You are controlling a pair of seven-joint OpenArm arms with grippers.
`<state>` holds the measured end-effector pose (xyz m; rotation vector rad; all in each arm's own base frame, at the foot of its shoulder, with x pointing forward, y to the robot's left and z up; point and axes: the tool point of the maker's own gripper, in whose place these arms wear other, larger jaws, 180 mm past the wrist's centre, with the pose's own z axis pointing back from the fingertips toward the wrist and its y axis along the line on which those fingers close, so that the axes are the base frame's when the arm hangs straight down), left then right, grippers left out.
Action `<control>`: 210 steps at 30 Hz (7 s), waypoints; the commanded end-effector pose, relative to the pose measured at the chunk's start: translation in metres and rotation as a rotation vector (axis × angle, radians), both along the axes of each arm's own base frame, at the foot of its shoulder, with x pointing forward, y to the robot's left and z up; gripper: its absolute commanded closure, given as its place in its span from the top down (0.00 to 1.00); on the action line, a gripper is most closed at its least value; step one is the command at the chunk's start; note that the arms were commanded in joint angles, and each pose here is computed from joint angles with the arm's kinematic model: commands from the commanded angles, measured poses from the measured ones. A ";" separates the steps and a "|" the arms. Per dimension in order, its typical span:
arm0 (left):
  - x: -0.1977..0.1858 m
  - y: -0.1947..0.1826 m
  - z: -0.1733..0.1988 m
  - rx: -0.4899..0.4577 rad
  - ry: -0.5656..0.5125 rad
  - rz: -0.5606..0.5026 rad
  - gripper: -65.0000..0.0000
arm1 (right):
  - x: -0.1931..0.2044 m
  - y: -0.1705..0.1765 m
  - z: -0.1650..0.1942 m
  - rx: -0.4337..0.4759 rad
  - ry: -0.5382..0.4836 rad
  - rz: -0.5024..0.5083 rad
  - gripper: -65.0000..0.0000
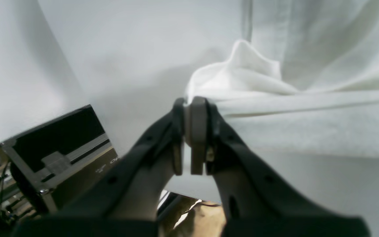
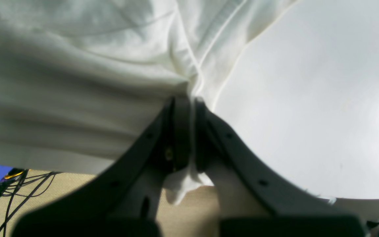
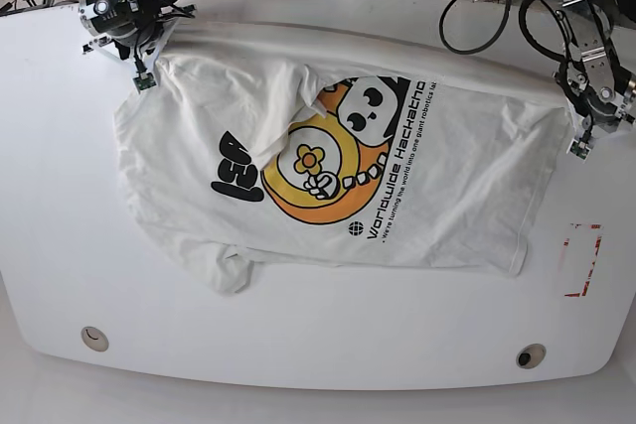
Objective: Fold the T-shirt properly
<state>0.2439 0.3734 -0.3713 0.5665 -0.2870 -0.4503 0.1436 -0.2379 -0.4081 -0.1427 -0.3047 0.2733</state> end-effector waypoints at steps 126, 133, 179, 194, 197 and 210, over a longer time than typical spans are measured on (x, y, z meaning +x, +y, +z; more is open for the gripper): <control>0.066 -0.004 0.026 -0.504 -0.435 0.085 0.69 | -0.015 0.001 -0.007 0.204 -0.148 -0.244 0.77; 0.066 -0.015 0.019 -0.509 -0.401 0.056 0.69 | -0.017 0.003 -0.008 0.208 -0.141 -0.247 0.77; -0.022 -0.011 -0.031 -0.459 -0.194 0.048 0.10 | -0.007 -0.011 -0.001 0.118 -0.097 -0.046 0.16; -0.094 0.003 -0.023 -0.341 -0.053 0.122 0.10 | -0.011 -0.030 0.004 0.054 -0.067 0.010 0.16; -0.102 0.005 -0.021 -0.331 -0.049 0.129 0.10 | -0.012 -0.030 0.004 0.055 -0.064 0.009 0.16; -0.094 0.001 -0.002 -0.297 -0.086 0.086 0.41 | -0.010 -0.027 0.007 0.060 -0.081 0.012 0.71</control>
